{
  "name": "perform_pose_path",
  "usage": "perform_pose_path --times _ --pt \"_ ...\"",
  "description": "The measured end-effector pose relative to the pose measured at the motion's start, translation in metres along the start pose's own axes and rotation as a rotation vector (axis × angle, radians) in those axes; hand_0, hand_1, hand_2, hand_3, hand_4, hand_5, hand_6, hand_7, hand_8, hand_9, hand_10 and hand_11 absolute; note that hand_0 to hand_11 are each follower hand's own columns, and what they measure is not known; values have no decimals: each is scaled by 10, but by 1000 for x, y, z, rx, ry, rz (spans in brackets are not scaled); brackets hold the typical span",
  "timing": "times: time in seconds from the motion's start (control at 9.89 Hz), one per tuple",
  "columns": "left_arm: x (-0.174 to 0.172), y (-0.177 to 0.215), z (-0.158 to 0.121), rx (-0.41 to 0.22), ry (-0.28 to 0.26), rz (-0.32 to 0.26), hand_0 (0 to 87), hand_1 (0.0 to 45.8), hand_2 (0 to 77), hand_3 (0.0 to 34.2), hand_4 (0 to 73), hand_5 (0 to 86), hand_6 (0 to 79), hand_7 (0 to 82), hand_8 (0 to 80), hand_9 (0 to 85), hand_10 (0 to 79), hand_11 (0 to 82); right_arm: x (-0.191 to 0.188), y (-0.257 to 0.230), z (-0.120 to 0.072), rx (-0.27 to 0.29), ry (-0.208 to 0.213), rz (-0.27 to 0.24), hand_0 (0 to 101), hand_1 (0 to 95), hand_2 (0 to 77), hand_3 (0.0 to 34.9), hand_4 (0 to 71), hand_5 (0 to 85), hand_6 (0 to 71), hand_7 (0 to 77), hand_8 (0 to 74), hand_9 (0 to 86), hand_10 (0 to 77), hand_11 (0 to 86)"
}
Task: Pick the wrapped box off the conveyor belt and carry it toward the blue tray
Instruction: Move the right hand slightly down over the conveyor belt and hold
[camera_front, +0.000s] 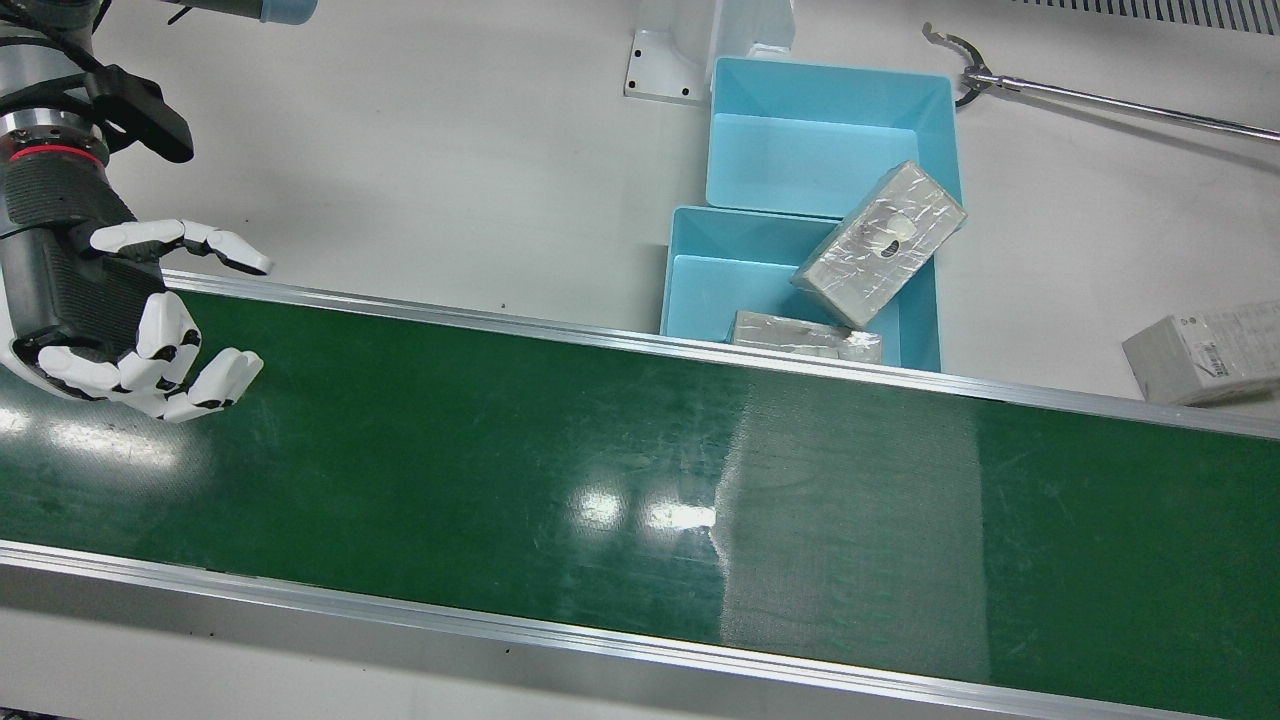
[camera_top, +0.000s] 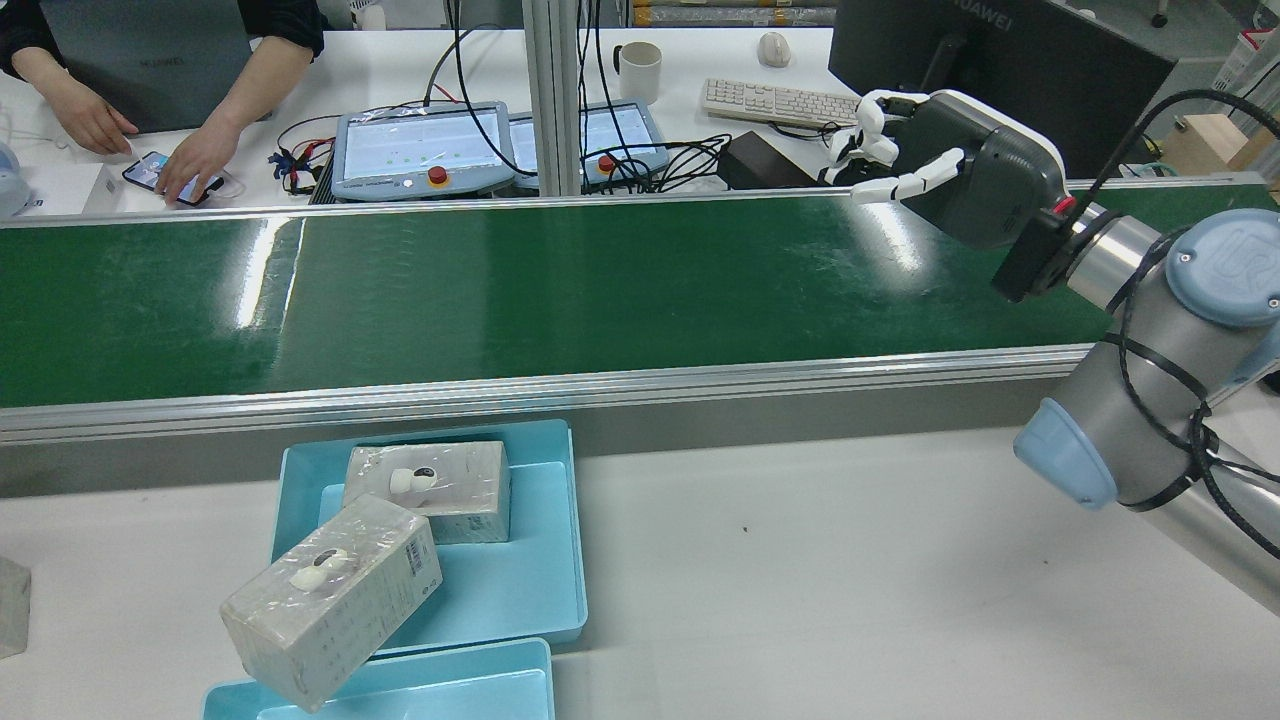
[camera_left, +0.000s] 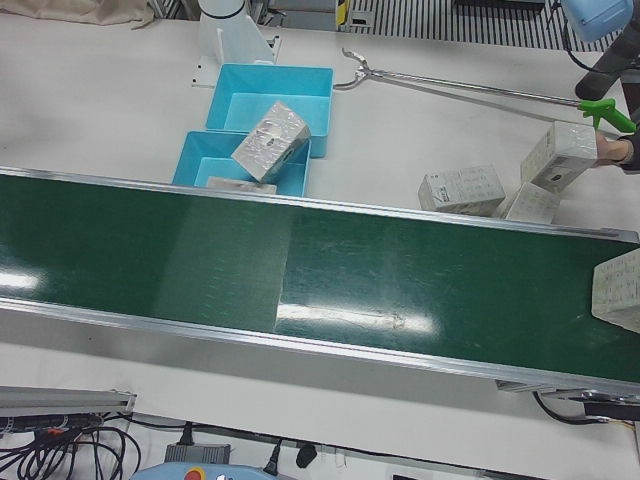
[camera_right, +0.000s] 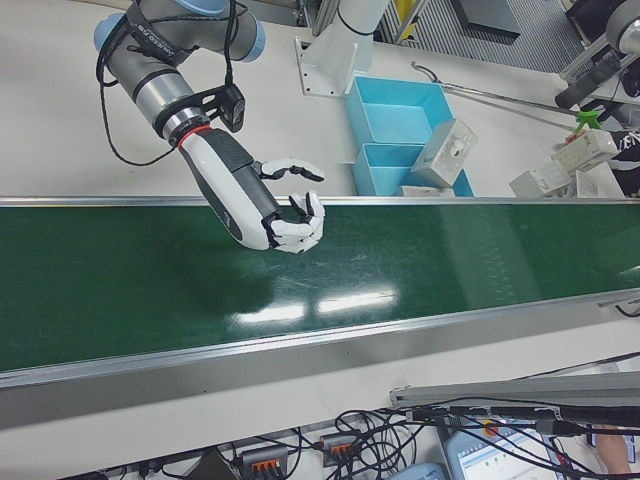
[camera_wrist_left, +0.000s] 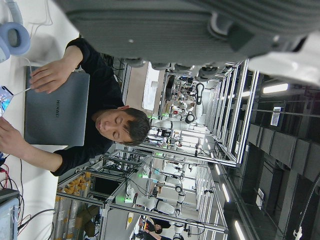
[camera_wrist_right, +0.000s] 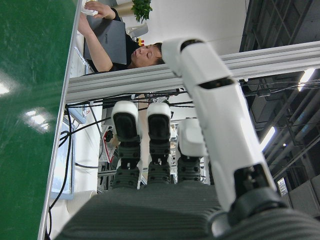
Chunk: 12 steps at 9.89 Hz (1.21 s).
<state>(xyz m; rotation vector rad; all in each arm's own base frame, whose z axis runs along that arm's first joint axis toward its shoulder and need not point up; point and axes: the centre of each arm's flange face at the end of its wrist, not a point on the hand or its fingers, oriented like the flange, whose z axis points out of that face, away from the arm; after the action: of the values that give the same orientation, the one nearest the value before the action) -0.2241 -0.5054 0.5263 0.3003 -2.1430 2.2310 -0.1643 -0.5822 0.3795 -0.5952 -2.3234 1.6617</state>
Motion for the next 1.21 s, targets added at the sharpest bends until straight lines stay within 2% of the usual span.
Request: perform_pose_path --times 0.1,0.2,0.3,0.4,0.51,0.61,0.71,0.81,0.91,1.11,1.21 --pt "0 0 0 0 0 0 0 0 11 0 0 11 0 5 5 5 5 0 -5 -1 1 -7 4 -2 572 240 284 0 502 627 611 654 415 540 371 540" --pt "0 0 0 0 0 0 0 0 11 0 0 11 0 5 5 5 5 0 -7 3 4 -19 5 -4 572 240 284 0 502 627 611 654 415 540 371 540" --pt "0 0 0 0 0 0 0 0 11 0 0 11 0 5 5 5 5 0 -9 9 8 -32 5 -6 538 185 82 35 245 360 404 404 93 267 22 273" --pt "0 0 0 0 0 0 0 0 11 0 0 11 0 5 5 0 5 5 -8 13 11 -41 7 -8 532 185 104 112 54 147 245 218 0 22 0 16" --pt "0 0 0 0 0 0 0 0 11 0 0 11 0 5 5 5 5 0 -7 15 13 -45 10 -10 531 202 98 121 109 71 136 125 0 16 0 16" --pt "0 0 0 0 0 0 0 0 11 0 0 11 0 5 5 5 5 0 -2 16 14 -47 18 -10 524 175 93 111 109 115 136 125 0 16 0 16" --pt "0 0 0 0 0 0 0 0 11 0 0 11 0 5 5 5 5 0 4 15 16 -48 28 -12 516 175 65 109 93 115 0 164 0 16 0 16" --pt "0 0 0 0 0 0 0 0 11 0 0 11 0 5 5 5 5 0 11 14 17 -47 37 -19 516 175 65 109 93 115 0 164 0 16 0 16" --pt "0 0 0 0 0 0 0 0 11 0 0 11 0 5 5 5 5 0 18 12 18 -45 45 -31 502 153 22 148 82 115 33 164 0 16 0 16" --pt "0 0 0 0 0 0 0 0 5 0 0 11 0 5 5 5 5 0 24 19 27 -62 49 -38 502 153 22 148 82 115 33 164 0 16 0 16" --pt "0 0 0 0 0 0 0 0 5 0 0 11 0 5 5 5 0 5 23 27 33 -76 45 -32 496 164 22 105 109 125 38 164 0 16 0 16"
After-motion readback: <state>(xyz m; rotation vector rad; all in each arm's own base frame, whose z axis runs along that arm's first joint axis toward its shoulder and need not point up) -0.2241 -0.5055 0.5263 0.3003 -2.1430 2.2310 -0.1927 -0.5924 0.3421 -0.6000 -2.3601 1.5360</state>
